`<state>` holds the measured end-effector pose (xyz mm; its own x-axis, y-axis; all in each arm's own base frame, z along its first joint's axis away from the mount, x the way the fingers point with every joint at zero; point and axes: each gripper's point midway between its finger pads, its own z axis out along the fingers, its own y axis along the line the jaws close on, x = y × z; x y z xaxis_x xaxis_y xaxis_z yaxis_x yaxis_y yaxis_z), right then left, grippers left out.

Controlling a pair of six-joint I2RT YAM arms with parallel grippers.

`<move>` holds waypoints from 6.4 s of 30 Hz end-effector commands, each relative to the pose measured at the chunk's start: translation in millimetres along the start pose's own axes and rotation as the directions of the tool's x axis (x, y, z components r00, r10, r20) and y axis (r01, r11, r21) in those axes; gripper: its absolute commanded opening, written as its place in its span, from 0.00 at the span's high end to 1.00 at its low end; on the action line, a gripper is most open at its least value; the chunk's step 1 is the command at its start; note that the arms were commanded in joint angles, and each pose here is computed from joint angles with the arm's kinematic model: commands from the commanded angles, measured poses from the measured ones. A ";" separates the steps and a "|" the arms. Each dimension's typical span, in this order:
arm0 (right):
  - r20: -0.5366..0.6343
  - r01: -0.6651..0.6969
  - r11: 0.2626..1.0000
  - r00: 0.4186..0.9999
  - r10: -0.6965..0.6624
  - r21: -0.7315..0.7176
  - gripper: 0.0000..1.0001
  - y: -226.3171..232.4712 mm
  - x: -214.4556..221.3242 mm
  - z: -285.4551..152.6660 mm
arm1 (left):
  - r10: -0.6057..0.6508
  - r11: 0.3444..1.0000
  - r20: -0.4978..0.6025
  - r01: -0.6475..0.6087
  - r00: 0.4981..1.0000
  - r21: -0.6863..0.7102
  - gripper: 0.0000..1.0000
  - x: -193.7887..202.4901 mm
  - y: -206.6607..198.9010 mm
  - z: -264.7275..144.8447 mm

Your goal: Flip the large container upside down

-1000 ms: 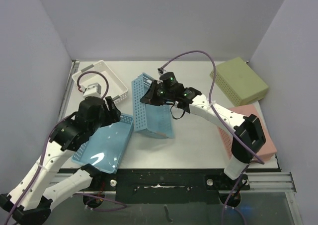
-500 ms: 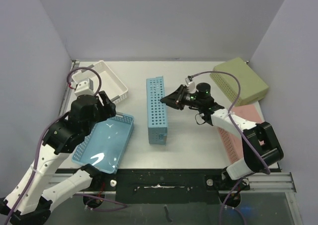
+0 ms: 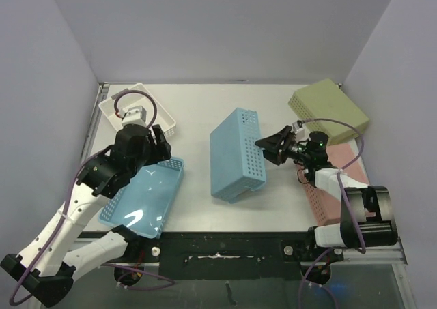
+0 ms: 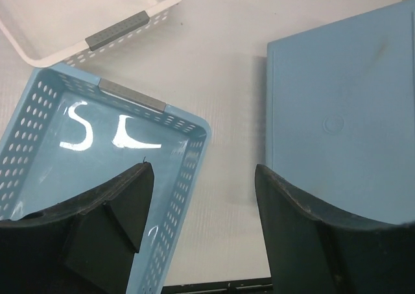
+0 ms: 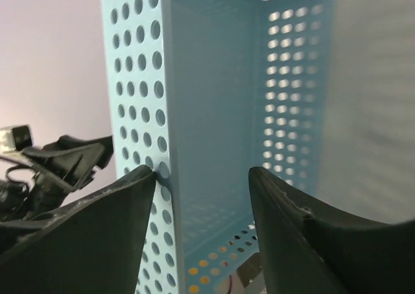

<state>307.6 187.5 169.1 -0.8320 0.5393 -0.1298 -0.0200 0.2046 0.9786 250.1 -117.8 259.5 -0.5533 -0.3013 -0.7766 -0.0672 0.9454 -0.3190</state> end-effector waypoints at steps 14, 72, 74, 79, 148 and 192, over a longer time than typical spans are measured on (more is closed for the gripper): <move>0.065 0.219 0.541 0.887 -0.458 0.812 0.04 -33.6 -66.2 -121.2 | 0.132 0.989 -0.384 -0.147 0.914 -0.011 0.28 94.2 11.7 21.9; 0.218 0.308 0.684 0.793 -0.568 0.662 0.02 34.4 -109.8 -43.2 | 0.018 0.495 -0.436 0.370 0.900 0.786 1.00 26.4 -233.5 -28.7; 0.247 0.264 0.656 0.777 -0.579 0.707 0.02 35.9 -107.6 -74.3 | 0.022 0.388 -0.472 0.428 0.881 0.816 1.00 27.0 -250.4 -38.6; 0.333 0.184 0.610 0.701 -0.631 0.771 0.02 64.9 -113.9 -146.3 | 0.023 0.133 -0.568 0.561 0.823 0.817 1.00 28.1 -276.4 -61.8; 0.216 0.162 0.525 0.783 -0.584 0.835 0.02 28.4 -77.2 -175.0 | 0.119 0.988 -0.310 -0.082 0.943 0.128 0.46 -10.9 -36.6 166.8; 0.203 0.148 0.553 0.828 -0.523 0.820 0.02 0.4 -49.9 -173.0 | 0.016 0.990 -0.358 0.036 0.934 0.136 0.42 27.8 -78.6 201.5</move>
<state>250.1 17.3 197.8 -0.5867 0.5018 -0.6356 0.3398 0.8650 0.3693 361.0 -211.0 153.2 -0.8792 -0.1070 -0.4643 0.1000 0.9113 -0.3994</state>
